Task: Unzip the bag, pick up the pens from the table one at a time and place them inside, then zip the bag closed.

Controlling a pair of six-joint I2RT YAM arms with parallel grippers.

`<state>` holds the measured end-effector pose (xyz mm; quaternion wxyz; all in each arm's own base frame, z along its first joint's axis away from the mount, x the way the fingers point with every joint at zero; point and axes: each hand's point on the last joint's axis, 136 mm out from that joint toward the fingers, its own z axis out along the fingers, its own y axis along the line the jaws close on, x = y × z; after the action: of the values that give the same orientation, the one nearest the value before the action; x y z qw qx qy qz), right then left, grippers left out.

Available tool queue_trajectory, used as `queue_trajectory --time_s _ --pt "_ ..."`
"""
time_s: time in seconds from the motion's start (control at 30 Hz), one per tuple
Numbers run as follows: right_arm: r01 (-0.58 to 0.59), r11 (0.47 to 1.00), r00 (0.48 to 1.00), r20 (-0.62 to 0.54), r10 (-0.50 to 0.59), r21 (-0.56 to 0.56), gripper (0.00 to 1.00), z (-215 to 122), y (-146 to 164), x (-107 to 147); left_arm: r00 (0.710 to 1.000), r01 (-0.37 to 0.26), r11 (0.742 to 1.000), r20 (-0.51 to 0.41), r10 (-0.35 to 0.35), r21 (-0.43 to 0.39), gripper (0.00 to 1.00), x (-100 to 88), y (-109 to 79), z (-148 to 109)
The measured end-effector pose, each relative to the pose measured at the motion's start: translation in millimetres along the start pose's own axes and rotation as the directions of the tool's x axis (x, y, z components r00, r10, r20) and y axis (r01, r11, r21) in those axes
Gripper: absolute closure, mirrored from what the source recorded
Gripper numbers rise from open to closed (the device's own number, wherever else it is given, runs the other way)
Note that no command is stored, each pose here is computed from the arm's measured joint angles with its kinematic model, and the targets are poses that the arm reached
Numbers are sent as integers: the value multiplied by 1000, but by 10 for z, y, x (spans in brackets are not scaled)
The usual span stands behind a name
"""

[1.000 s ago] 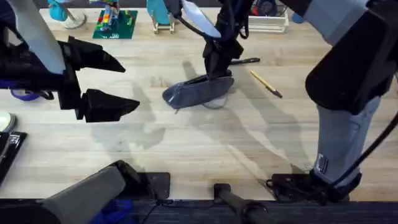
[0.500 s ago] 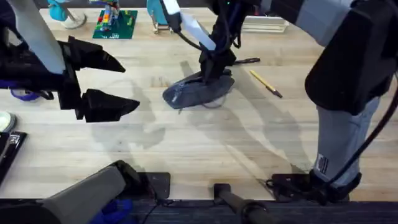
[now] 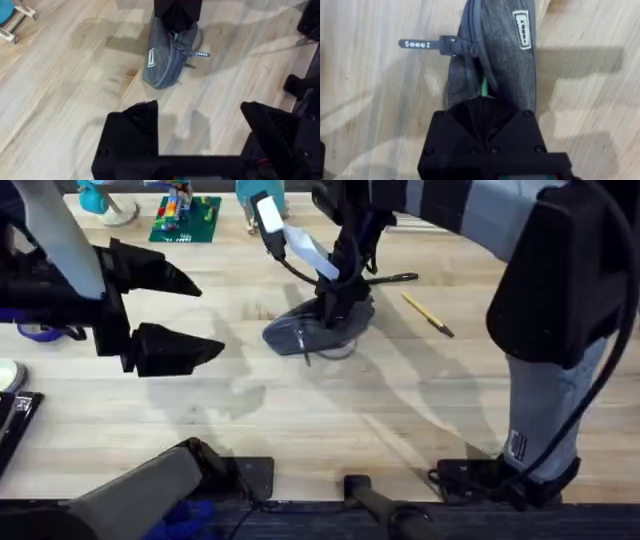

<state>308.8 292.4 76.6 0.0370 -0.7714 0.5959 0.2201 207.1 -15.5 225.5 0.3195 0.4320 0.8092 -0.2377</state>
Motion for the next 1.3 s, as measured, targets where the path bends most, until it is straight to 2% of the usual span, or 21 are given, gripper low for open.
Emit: queue_trajectory --time_s 0.07,0.1,0.2,0.27,0.3,0.4,1.0,1.17,1.3 --pt "-1 1000 1000 0 1 1 892 3 -2 -5 1000 0 1000 0 0 0 6 0 0 0" --pt "-1 1000 1000 -1 1 2 800 5 -3 -5 1000 0 1000 0 0 0 6 0 0 0" --pt "-7 1000 1000 0 7 -3 411 5 10 -5 1000 0 1000 0 0 0 5 0 0 0" --pt "-4 1000 1000 0 4 0 109 6 2 -8 1000 0 1000 0 0 0 5 1 0 0" --pt "-2 1000 1000 -3 2 0 37 15 2 -4 1000 0 1000 0 0 0 5 1 -1 0" --pt "-5 1000 1000 -7 5 -5 7 26 16 2 1000 0 1000 0 0 0 6 1 0 0" --pt "-27 999 1000 -11 27 -19 5 10 54 3 1000 0 1000 -3 0 0 5 5 0 0" --pt "-68 996 998 0 68 -58 5 -202 178 -53 1000 0 1000 -3 0 0 5 5 0 0" --pt "-98 995 994 47 99 -27 5 -545 147 -135 1000 0 1000 -3 0 0 5 6 0 0"
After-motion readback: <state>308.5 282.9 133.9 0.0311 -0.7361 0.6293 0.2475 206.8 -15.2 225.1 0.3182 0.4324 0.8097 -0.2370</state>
